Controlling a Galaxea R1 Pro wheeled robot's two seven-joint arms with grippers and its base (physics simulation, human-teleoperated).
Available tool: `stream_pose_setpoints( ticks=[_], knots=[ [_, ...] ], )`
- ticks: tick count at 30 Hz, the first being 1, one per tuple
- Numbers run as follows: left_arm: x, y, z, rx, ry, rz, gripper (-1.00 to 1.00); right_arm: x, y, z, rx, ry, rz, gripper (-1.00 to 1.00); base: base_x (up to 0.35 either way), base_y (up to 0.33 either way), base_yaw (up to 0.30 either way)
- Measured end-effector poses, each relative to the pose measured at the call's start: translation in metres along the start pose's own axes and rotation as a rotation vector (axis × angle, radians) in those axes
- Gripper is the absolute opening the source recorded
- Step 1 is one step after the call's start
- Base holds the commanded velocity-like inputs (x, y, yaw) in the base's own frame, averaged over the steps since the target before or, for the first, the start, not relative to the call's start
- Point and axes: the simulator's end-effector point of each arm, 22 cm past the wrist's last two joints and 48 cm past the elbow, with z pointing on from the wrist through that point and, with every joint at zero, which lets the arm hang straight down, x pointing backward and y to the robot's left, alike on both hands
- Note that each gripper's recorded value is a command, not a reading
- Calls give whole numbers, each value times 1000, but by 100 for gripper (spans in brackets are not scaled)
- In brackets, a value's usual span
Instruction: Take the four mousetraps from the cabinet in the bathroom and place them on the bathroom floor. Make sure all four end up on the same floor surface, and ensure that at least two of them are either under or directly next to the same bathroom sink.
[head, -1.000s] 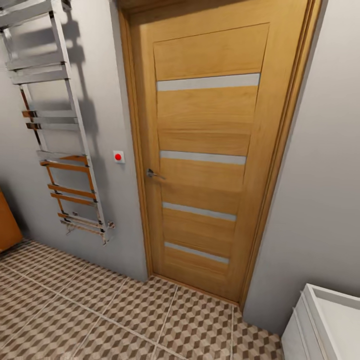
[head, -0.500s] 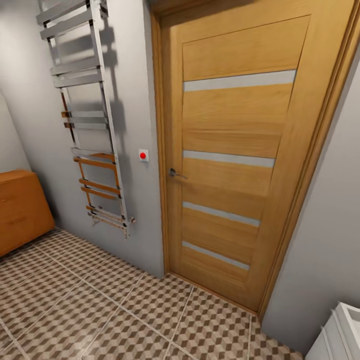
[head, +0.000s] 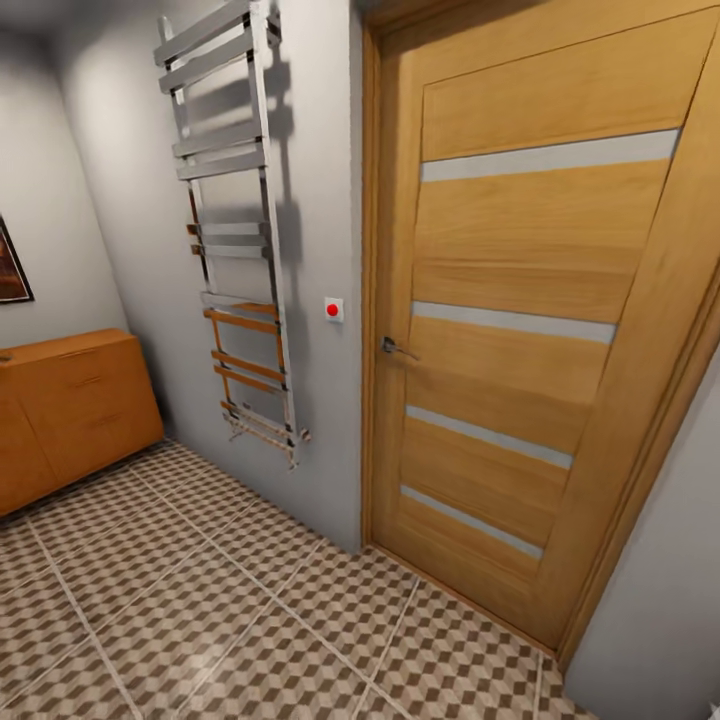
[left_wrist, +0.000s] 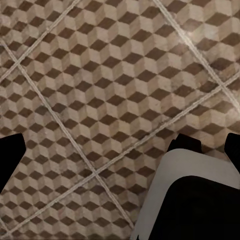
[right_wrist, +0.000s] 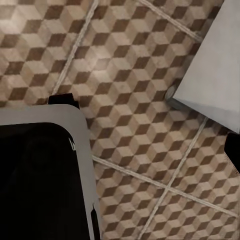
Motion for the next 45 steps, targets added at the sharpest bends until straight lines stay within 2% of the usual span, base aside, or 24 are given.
stream_pose_setpoints(
  ticks=[45],
  knots=[
    [0, 0, 0, 0, 0, 0, 100, 0, -1, 0, 5, 0, 0, 100, 0, 0, 276]
  ],
)
